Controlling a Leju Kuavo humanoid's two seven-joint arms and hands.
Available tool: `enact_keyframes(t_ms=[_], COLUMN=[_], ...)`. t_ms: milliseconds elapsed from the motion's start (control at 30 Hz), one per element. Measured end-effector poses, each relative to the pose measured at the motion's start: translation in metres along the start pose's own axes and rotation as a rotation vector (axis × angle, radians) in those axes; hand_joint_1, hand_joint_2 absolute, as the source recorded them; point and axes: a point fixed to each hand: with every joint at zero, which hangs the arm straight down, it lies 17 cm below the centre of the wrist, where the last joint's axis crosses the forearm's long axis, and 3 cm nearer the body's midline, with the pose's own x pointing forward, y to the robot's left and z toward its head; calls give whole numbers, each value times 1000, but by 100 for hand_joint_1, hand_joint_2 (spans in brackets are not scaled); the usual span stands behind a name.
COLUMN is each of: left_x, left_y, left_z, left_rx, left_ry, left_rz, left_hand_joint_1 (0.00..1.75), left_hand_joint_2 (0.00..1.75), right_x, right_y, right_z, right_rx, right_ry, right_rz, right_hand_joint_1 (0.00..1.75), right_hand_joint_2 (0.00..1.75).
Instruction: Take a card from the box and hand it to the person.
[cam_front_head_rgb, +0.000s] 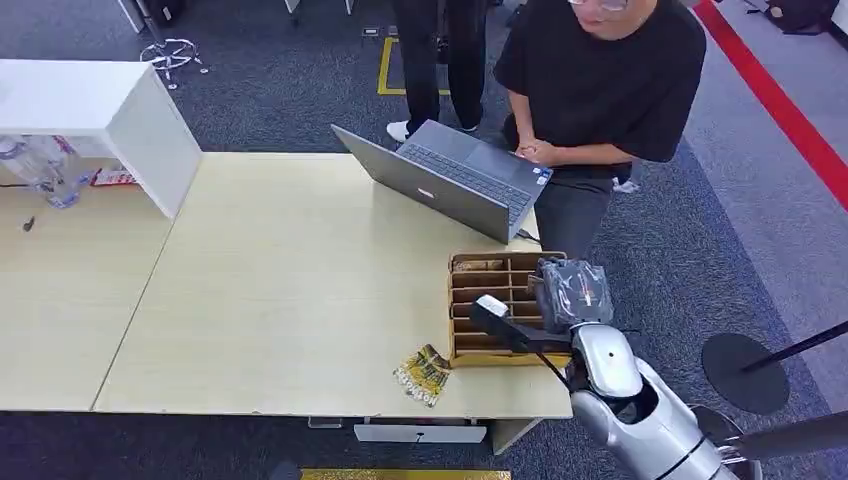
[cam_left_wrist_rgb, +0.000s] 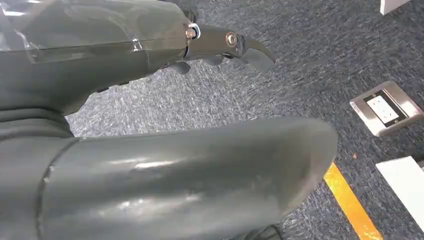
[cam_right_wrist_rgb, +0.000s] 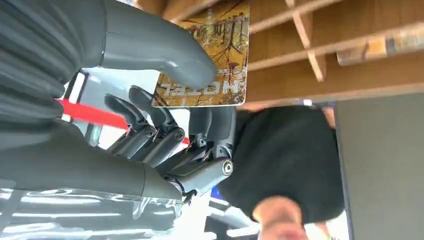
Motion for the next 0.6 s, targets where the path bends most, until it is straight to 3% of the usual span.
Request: enact_keyframes(t_ms=[200, 467, 600], left_x=[0, -2, -2], left_y=[0, -2, -2], left_z=[0, 1, 1], left_rx=[1, -1, -1], left_ry=[-2, -2, -2], left_rz=[0, 0, 0], left_hand_joint_1=[0, 0, 0], left_hand_joint_2=[0, 0, 0], right_x=[8, 11, 11], right_y=[-40, -93, -100], right_z=[1, 3, 3], right_rx=[-88, -205, -220], right_ry=[-33, -59, -61], right_rz=[24, 31, 28], right_hand_joint_1=[164, 166, 166], right_hand_joint_2=[175, 175, 175])
